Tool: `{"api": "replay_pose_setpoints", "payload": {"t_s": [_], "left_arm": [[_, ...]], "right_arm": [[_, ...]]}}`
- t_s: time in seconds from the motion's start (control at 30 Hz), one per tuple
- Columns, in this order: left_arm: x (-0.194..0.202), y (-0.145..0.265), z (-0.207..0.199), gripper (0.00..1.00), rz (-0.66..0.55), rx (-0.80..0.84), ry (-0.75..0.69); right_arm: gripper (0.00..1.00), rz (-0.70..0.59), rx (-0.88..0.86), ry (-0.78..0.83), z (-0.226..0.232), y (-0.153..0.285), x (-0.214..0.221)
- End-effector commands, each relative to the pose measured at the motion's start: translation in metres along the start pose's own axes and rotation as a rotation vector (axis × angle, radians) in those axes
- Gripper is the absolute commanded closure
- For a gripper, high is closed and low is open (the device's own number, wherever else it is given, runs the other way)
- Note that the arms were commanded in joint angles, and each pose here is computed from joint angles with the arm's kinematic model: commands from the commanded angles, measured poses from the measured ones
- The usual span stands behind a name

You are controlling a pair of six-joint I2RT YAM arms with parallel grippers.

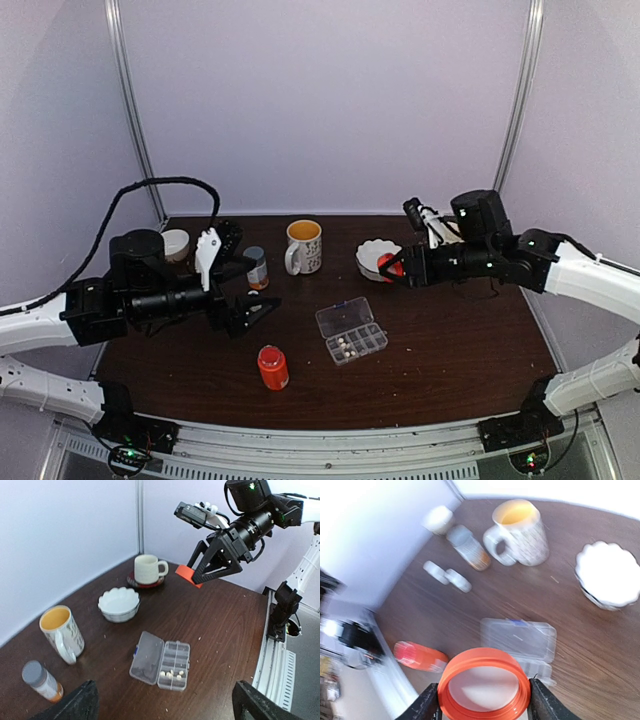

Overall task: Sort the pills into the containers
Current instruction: Pass from the right arm to the left

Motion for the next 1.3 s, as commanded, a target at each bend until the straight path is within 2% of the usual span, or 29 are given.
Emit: {"api": "replay_pose_setpoints", "payload": {"t_s": [0.0, 0.1, 0.3, 0.4, 0.5, 0.8, 1.17, 1.27], "left_arm": [[-0.068, 0.015, -0.006, 0.03, -0.383, 0.012, -0.351], [-0.087, 0.02, -0.013, 0.03, -0.499, -0.006, -0.515], [-0.112, 0.011, -0.022, 0.02, -0.497, 0.013, -0.675], [-0.118, 0.01, -0.031, 0.03, -0.519, 0.015, -0.725], [-0.122, 0.007, -0.037, 0.07, -0.515, 0.034, -0.75], [-0.122, 0.003, -0.049, 0.25, -0.502, 0.091, -0.799], [-0.123, 0.004, -0.051, 0.26, -0.507, 0.074, -0.819], [-0.123, 0.004, -0.052, 0.31, -0.509, 0.072, -0.816]], "right_arm": [[0.53, -0.109, -0.456, -0.072, 0.073, 0.044, -0.018], [0.54, -0.127, -0.633, -0.093, 0.109, 0.066, -0.018], [0.55, -0.123, -0.852, -0.118, 0.161, 0.083, -0.008], [0.55, -0.104, -0.896, -0.118, 0.178, 0.082, -0.002], [0.56, -0.087, -0.94, -0.125, 0.19, 0.08, 0.002], [0.57, -0.064, -0.967, -0.135, 0.203, 0.07, 0.009], [0.57, -0.047, -0.972, -0.15, 0.208, 0.064, 0.012], [0.57, -0.05, -0.965, -0.153, 0.209, 0.061, 0.012]]}}
Point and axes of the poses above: each gripper's point midway between its finger pads, its own y axis back along the fingers, its own z axis along the line the jaws close on, x = y × z, the point moved 7 cm from there along y, back along the fingers, and after that the axes turned 13 degrees about -y, right-handed, at the moved point
